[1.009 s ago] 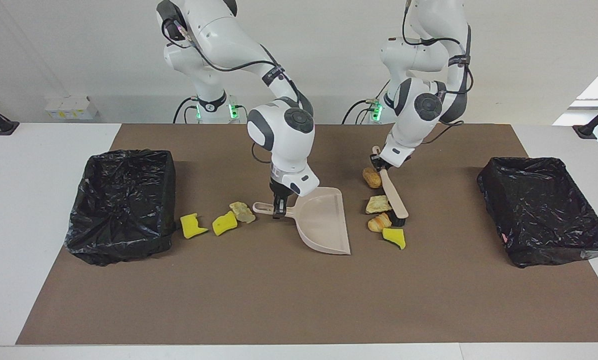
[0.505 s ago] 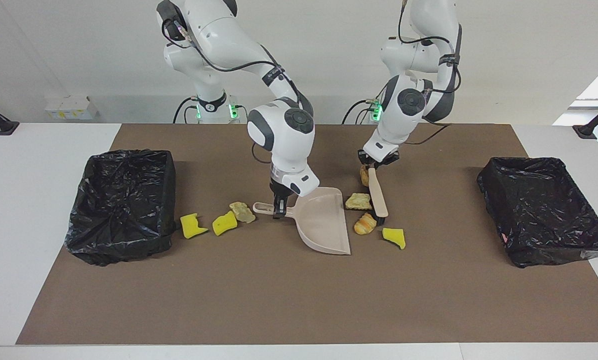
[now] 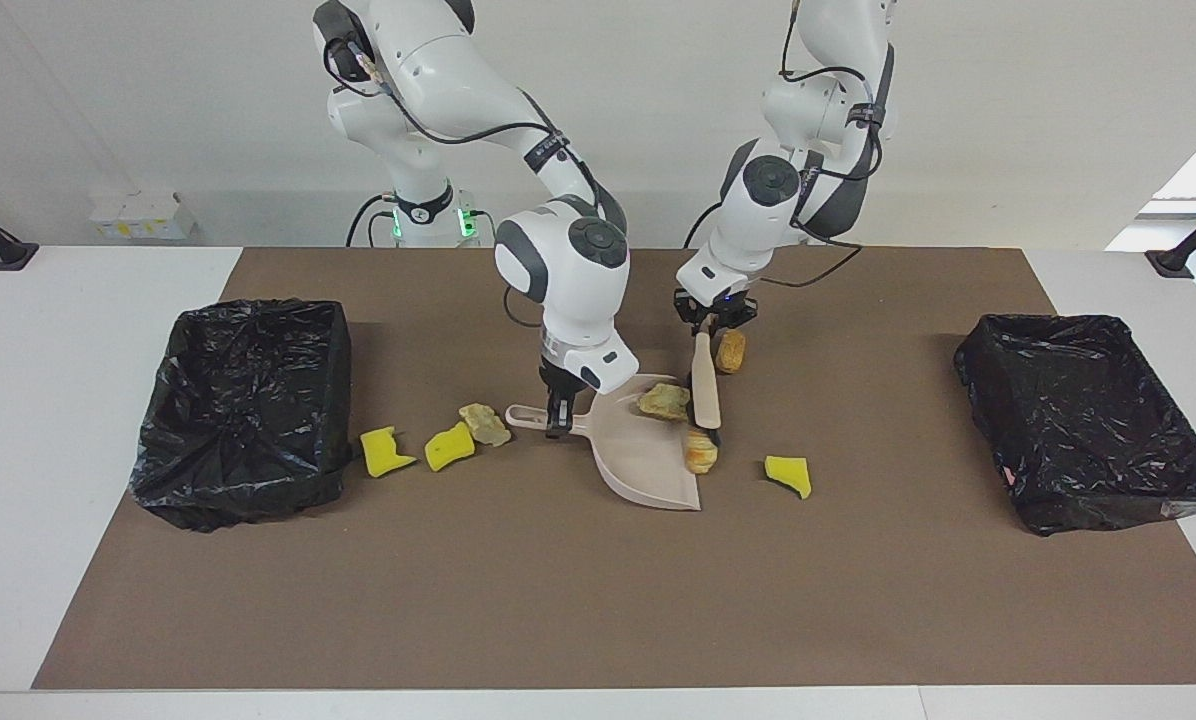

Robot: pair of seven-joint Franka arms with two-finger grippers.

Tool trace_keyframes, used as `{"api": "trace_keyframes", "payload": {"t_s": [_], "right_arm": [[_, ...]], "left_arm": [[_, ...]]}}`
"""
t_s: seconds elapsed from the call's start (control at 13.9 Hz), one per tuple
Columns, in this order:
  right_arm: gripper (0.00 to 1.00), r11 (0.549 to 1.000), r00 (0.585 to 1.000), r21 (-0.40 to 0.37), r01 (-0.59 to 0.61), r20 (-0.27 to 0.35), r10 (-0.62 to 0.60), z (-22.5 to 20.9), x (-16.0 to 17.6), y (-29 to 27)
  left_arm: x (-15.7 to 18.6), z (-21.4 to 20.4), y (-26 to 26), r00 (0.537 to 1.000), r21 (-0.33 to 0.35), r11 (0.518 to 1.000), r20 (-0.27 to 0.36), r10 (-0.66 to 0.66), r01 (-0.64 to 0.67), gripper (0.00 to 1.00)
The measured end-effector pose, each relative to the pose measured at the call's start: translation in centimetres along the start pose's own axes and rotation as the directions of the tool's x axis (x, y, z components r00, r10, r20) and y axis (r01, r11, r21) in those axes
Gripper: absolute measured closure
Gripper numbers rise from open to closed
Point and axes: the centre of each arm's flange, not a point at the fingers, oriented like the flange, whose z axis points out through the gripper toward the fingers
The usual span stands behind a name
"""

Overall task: Sweep and dump trash in bin
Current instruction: 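Brush the bread chunks into the dustpan with the left gripper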

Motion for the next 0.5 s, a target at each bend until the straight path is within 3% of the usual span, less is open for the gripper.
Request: {"api": "trace_keyframes", "payload": {"t_s": [0.22,0.36,0.5], "right_arm": [[0.67,1.0,1.0,0.002,0.0,0.001,0.0,0.1,0.0,0.0],[0.67,1.0,1.0,0.003,0.0,0.001,0.0,0.2,0.0,0.0],[0.67,1.0,1.0,0.01,0.005,0.006,-0.005,0.4,0.0,-0.2]], "left_arm": [[-1.4,-0.9,-0.3,0.991,0.042,0.999,0.131,-0.019,0.014,0.74],[-3.4,-2.0,-0.8,0.966,0.099,0.991,0.234,-0.11,0.088,0.74],[-5.4,-3.7,-1.4,0.937,0.152,0.976,0.288,-0.196,0.157,0.74]]}}
